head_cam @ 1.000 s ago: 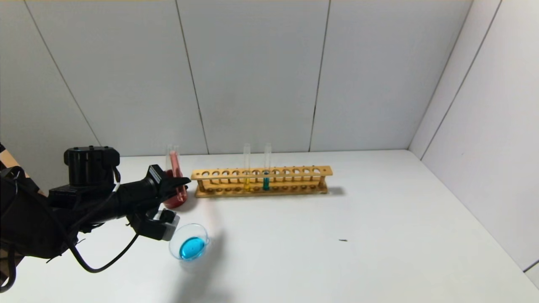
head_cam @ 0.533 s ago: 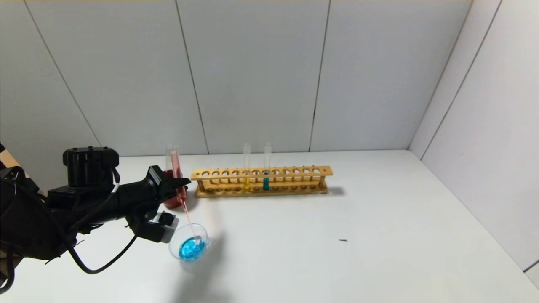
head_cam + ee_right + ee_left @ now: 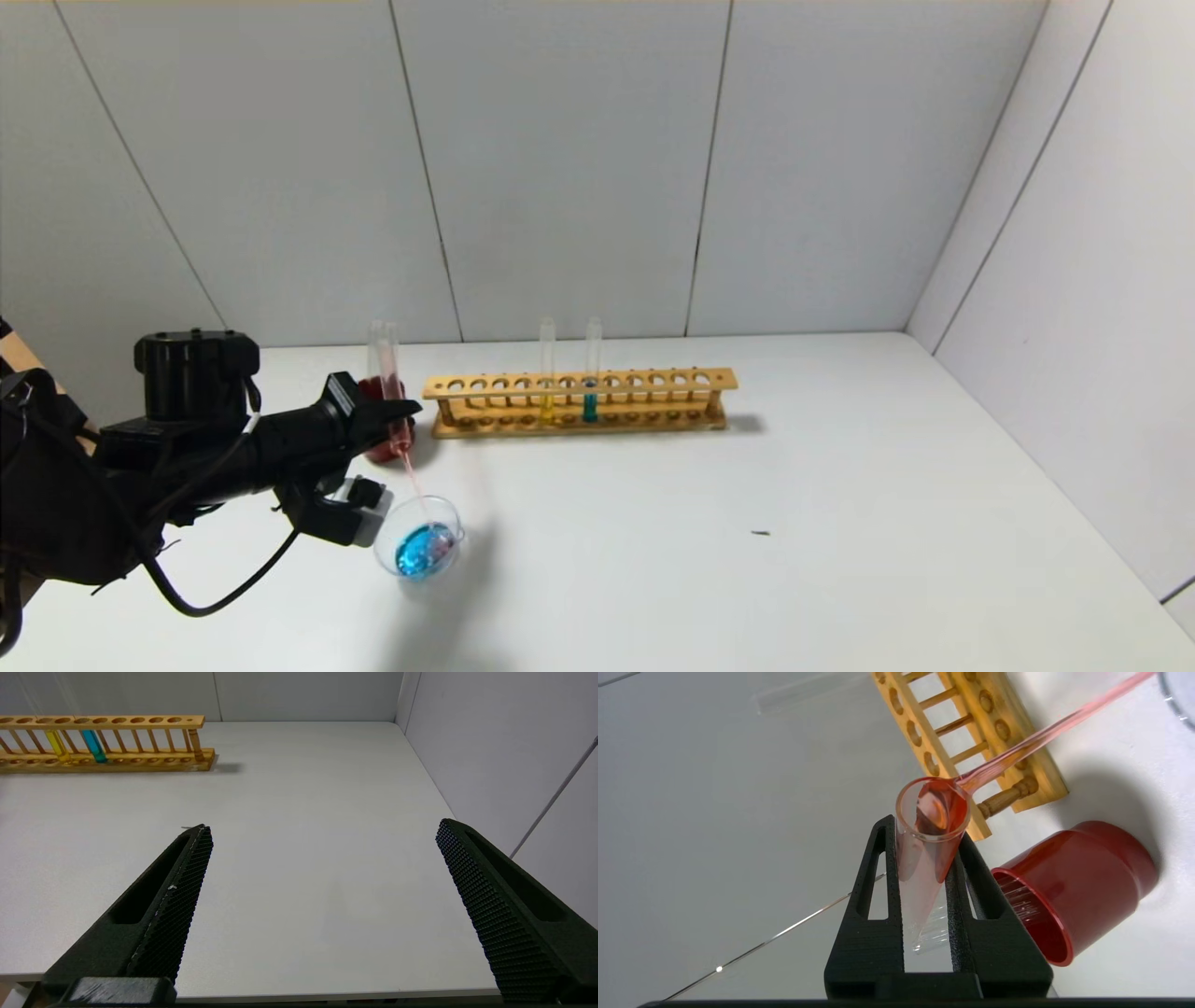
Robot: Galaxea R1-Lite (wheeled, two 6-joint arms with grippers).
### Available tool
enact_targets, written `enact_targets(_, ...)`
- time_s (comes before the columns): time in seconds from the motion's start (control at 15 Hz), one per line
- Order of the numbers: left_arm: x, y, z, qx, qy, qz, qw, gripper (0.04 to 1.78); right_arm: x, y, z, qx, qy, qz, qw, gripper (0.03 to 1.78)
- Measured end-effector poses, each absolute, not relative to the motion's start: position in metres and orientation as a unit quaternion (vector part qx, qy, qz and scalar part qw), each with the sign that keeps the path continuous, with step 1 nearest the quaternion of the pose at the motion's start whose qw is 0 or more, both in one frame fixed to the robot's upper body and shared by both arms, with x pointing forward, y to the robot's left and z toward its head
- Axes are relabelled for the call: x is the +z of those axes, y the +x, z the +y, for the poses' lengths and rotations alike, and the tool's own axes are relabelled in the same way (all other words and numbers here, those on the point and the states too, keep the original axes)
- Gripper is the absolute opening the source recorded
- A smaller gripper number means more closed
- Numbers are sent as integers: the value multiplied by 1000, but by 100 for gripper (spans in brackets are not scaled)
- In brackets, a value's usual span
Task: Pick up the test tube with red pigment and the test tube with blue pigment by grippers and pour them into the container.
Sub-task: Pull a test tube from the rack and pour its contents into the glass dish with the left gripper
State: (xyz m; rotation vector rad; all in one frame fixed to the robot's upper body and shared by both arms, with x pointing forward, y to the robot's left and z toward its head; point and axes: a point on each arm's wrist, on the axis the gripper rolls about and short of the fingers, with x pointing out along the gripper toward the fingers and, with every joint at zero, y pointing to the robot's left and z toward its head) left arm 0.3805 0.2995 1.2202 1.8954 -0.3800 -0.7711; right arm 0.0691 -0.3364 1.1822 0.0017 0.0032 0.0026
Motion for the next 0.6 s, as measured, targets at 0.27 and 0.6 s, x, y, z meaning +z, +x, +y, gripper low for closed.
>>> enact_targets(0.27, 1219, 379, 300, -319, 791, -159, 497, 31, 1182, 69, -336, 1, 1, 2, 1000, 175)
enact_targets(0.6, 1219, 379, 300, -316, 802, -163, 480, 31, 1182, 69, -336, 1, 1, 2, 1000, 175)
